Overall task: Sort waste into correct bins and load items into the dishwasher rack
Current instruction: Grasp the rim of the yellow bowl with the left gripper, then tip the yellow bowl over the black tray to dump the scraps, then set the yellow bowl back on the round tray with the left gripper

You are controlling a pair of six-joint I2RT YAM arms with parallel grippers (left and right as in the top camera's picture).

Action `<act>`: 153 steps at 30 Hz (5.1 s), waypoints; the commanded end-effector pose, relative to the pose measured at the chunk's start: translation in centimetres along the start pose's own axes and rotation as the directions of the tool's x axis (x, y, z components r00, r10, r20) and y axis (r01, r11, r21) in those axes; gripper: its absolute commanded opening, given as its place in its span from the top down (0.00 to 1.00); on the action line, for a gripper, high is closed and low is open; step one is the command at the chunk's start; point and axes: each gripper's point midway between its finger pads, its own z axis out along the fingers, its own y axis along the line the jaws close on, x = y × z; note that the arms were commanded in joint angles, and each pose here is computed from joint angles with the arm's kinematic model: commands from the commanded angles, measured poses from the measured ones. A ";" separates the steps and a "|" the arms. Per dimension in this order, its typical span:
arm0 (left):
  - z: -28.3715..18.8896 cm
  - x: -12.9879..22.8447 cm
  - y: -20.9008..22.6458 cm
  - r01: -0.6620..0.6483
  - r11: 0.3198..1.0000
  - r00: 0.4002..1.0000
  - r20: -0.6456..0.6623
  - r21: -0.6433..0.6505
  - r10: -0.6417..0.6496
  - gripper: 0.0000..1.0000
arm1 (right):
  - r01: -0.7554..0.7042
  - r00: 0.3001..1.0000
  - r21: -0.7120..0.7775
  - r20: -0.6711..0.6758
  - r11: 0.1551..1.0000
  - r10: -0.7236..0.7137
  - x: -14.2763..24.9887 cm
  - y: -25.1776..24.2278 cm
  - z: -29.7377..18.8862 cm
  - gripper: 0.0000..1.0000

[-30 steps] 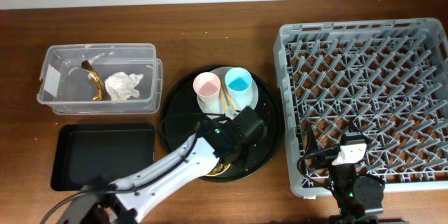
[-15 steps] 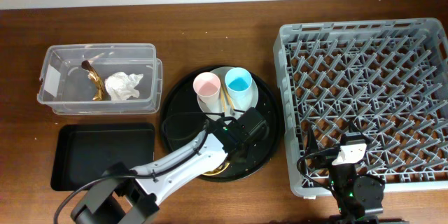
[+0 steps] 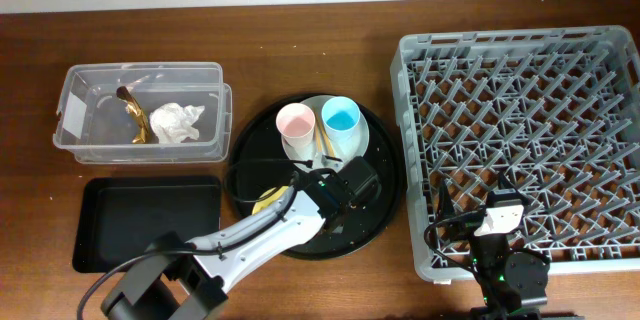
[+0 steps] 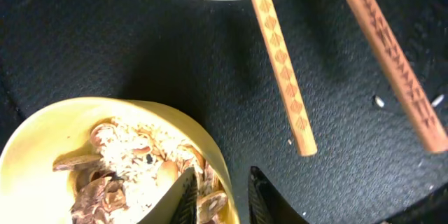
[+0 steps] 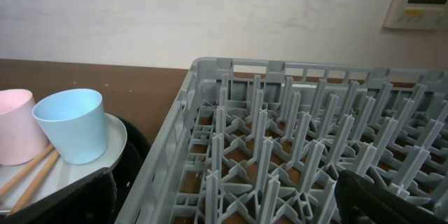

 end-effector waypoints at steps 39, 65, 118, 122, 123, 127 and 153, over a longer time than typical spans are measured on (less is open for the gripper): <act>-2.0 -3.2 3.0 0.496 0.868 0.865 0.085 0.002 -0.494 0.99 | -0.004 1.000 0.001 -0.003 1.000 0.004 0.2 0.0 0.0 0.02; -16.0 -2.0 22.4 0.287 0.570 0.774 0.165 0.770 -0.611 0.99 | -0.004 1.000 0.001 -0.003 1.000 0.004 0.2 0.0 0.0 0.02; -9.3 -5.4 15.1 0.371 0.626 0.798 0.110 0.686 -0.593 1.00 | -0.004 1.000 0.001 -0.003 1.000 0.004 0.2 0.0 0.0 0.02; -8.1 -4.6 9.2 0.276 0.815 0.878 0.212 0.509 -0.430 1.00 | -0.004 1.000 0.001 -0.003 1.000 0.004 0.2 0.0 0.0 0.02; -7.9 -4.4 8.5 0.266 0.832 0.883 0.224 0.487 -0.413 1.00 | -0.004 1.000 0.001 -0.003 1.000 0.004 0.2 0.0 0.0 0.02; -5.5 -3.6 3.7 0.177 0.888 0.932 0.219 0.424 -0.290 1.00 | -0.004 1.000 0.001 -0.003 1.000 0.004 0.2 0.0 0.0 0.01; -3.2 -3.5 5.9 0.166 0.952 0.947 0.229 0.256 -0.227 0.34 | -0.004 1.000 0.001 -0.003 1.000 0.004 0.2 0.0 0.0 0.02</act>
